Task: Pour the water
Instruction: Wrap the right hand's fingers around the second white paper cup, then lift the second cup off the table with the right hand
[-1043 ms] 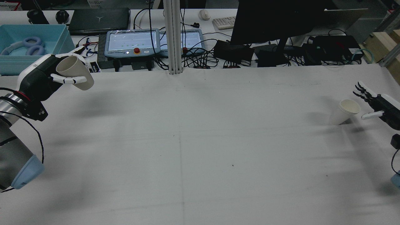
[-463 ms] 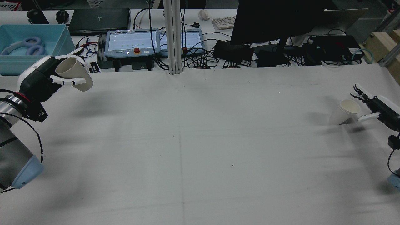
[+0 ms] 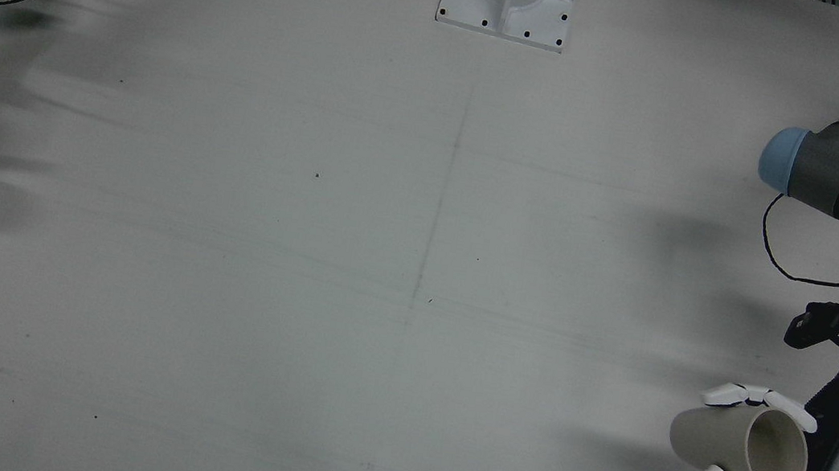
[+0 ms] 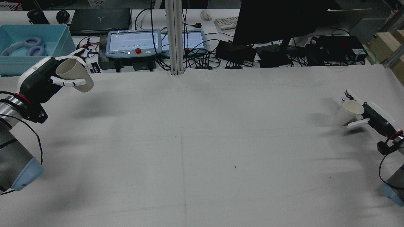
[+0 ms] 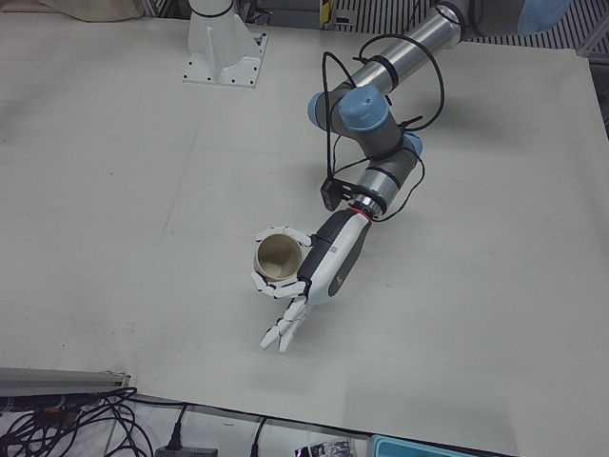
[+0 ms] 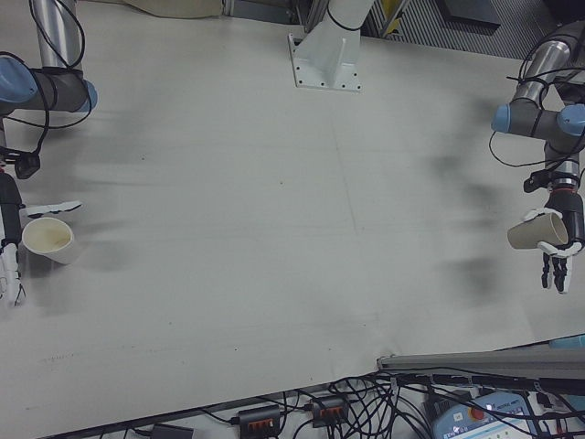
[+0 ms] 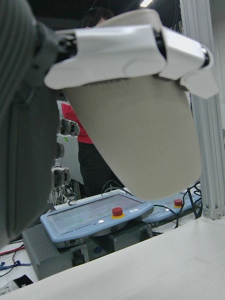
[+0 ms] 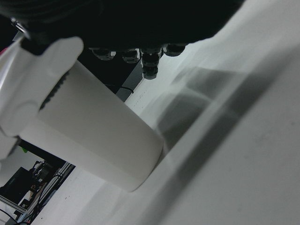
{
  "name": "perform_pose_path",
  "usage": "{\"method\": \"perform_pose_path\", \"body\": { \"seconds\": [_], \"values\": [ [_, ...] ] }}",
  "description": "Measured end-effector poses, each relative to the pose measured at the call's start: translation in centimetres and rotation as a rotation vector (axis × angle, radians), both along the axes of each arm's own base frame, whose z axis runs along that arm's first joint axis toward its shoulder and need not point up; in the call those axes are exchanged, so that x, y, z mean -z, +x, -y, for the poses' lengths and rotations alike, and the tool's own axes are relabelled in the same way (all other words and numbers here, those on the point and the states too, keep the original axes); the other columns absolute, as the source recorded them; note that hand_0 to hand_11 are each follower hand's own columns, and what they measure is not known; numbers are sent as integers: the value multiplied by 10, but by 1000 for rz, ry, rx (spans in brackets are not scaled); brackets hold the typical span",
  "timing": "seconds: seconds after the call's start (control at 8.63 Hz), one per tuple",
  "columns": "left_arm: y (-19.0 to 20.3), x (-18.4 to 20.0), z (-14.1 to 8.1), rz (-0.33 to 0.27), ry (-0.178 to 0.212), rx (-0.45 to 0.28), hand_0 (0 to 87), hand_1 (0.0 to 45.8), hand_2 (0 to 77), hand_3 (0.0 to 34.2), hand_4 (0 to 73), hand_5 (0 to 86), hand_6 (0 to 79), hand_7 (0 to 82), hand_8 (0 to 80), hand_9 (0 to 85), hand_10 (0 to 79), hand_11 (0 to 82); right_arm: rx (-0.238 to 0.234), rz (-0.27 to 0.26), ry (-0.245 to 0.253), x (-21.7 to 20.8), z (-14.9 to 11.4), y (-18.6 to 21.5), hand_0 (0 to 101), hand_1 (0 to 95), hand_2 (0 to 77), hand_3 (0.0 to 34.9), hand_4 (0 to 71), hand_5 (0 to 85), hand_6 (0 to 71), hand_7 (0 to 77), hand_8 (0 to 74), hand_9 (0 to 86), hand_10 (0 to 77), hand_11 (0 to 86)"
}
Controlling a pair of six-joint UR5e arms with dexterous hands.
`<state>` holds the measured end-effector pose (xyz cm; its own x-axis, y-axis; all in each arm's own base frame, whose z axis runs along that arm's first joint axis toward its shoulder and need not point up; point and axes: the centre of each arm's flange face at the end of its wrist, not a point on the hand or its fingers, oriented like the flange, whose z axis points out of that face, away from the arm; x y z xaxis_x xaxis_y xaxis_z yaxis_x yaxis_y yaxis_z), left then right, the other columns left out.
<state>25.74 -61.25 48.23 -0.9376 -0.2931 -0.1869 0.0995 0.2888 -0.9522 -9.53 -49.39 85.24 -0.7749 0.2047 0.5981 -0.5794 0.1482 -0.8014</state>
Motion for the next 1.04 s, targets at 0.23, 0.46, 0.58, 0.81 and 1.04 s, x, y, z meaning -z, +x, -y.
{"method": "perform_pose_path", "body": {
  "seconds": [0.23, 0.46, 0.58, 0.81, 1.04],
  "values": [
    [1, -5, 1, -1, 1, 0, 584, 169, 289, 46, 507, 371, 38, 87, 0, 5, 27, 65, 1, 5, 9, 5, 4, -12, 441, 49, 11, 0, 0, 5, 5, 44, 87, 104, 5, 5],
    [1, -7, 2, -2, 2, 0, 586, 169, 295, 45, 507, 371, 38, 87, 0, 5, 27, 65, -8, 10, 16, 9, 7, -14, 456, 60, 5, 0, 0, 5, 5, 49, 98, 114, 5, 5],
    [1, -8, 2, -2, 1, 0, 586, 169, 295, 45, 507, 371, 38, 87, 0, 5, 27, 65, -19, 12, 18, 10, 8, -14, 503, 98, 11, 0, 11, 169, 76, 136, 235, 316, 87, 125],
    [1, -13, 3, 0, -1, 1, 587, 169, 295, 46, 507, 365, 38, 87, 0, 5, 27, 65, -40, 16, 21, 12, 10, -12, 506, 147, 11, 0, 11, 300, 109, 169, 284, 349, 114, 169],
    [2, -19, 4, 2, -4, 2, 582, 169, 295, 45, 507, 365, 38, 87, 0, 5, 27, 65, -50, 16, 21, 12, 10, -10, 489, 115, 180, 0, 245, 496, 327, 365, 464, 524, 327, 360]
  ]
}}
